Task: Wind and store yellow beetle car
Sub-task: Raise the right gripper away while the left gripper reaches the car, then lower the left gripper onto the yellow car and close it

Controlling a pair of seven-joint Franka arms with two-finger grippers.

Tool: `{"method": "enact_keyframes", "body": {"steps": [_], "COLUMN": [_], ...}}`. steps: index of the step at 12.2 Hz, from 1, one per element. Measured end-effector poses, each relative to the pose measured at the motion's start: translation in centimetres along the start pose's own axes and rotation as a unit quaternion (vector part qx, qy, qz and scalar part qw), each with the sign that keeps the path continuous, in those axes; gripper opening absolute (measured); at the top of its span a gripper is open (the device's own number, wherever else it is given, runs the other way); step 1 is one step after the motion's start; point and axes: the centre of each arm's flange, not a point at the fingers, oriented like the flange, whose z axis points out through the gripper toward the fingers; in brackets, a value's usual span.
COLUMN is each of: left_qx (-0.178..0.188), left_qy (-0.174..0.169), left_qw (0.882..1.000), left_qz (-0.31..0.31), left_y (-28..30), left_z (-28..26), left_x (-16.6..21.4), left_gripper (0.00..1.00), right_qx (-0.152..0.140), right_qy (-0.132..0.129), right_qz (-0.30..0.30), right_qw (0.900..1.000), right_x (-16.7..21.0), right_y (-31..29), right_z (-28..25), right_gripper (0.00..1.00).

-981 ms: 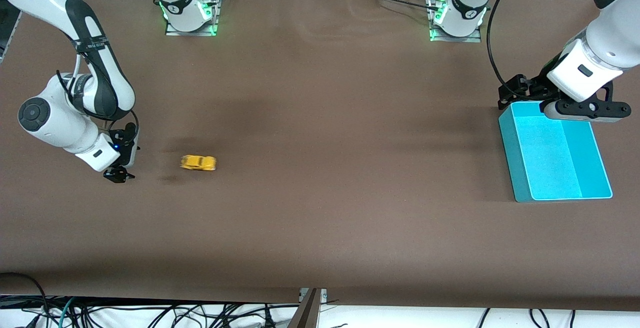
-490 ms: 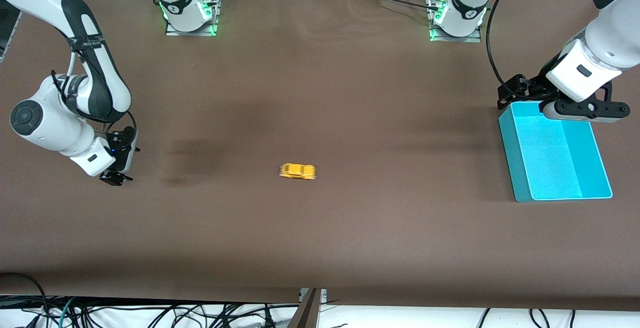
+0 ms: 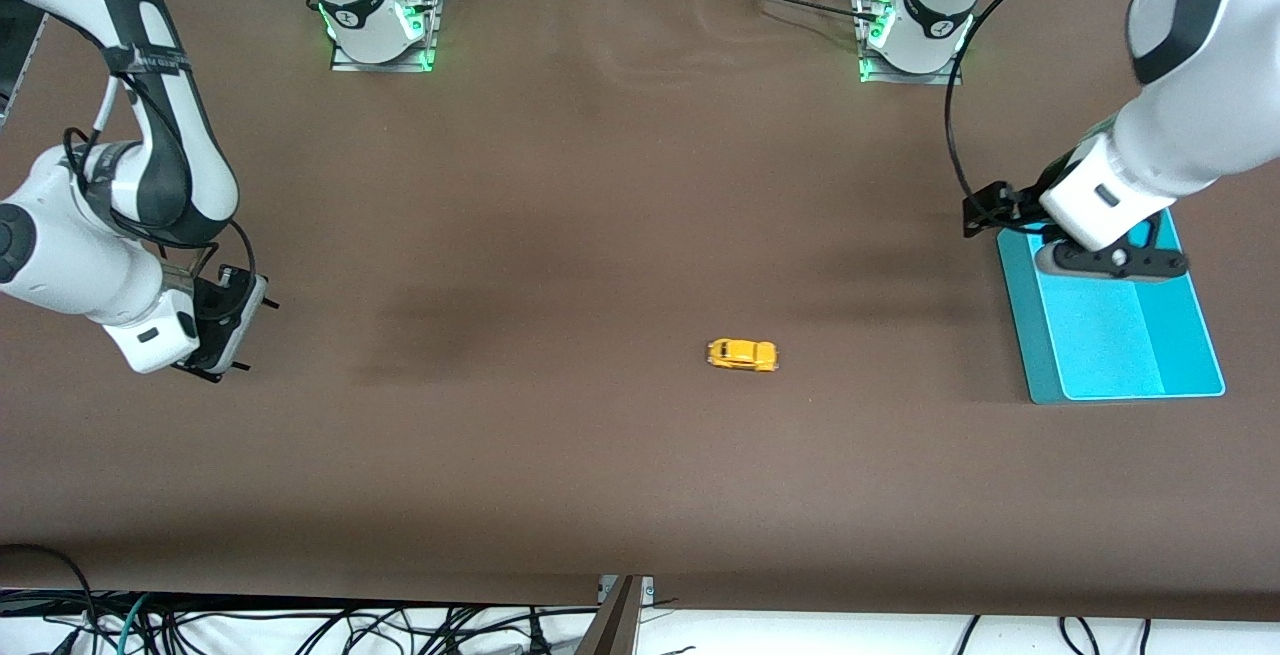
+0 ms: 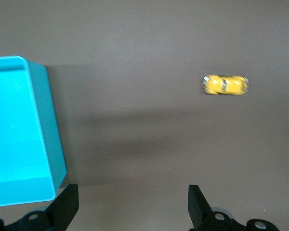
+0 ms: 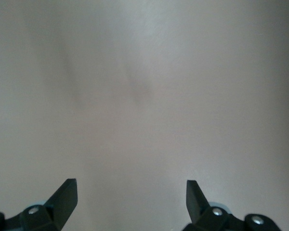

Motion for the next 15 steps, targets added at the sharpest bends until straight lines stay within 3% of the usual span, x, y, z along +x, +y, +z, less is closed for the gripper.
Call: {"method": "enact_keyframes", "body": {"steps": [4,6,8,11,13,15], "left_qx": [-0.010,-0.018,-0.027,-0.036,-0.041,-0.017], "left_qy": [-0.073,-0.060,-0.046,-0.029,-0.020,-0.016], "left_qw": [0.994,0.983,0.966,0.947,0.933,0.912], "left_qz": [0.082,0.175,0.253,0.319,0.357,0.409], "left_y": [7.1,8.6,7.7,7.7,8.1,9.5], "left_z": [10.1,13.4,15.3,18.8,21.7,24.2], "left_x": [2.5,4.1,5.5,7.2,8.1,8.5], "left_gripper": [1.00,1.00,1.00,1.00,1.00,1.00], "right_qx": [0.022,0.033,0.045,0.043,0.041,0.031], "right_qy": [-0.009,-0.020,-0.035,-0.047,-0.057,-0.068], "right_qz": [0.143,0.231,0.319,0.409,0.439,0.451], "right_qw": [0.989,0.972,0.946,0.910,0.896,0.889], "right_x": [2.1,2.6,3.7,4.5,4.2,4.3], "right_y": [-1.1,-2.1,-3.9,-5.8,-6.4,-6.8], "right_z": [-7.5,-11.2,-14.4,-17.0,-17.8,-18.3], "right_gripper": [1.00,1.00,1.00,1.00,1.00,1.00]}}
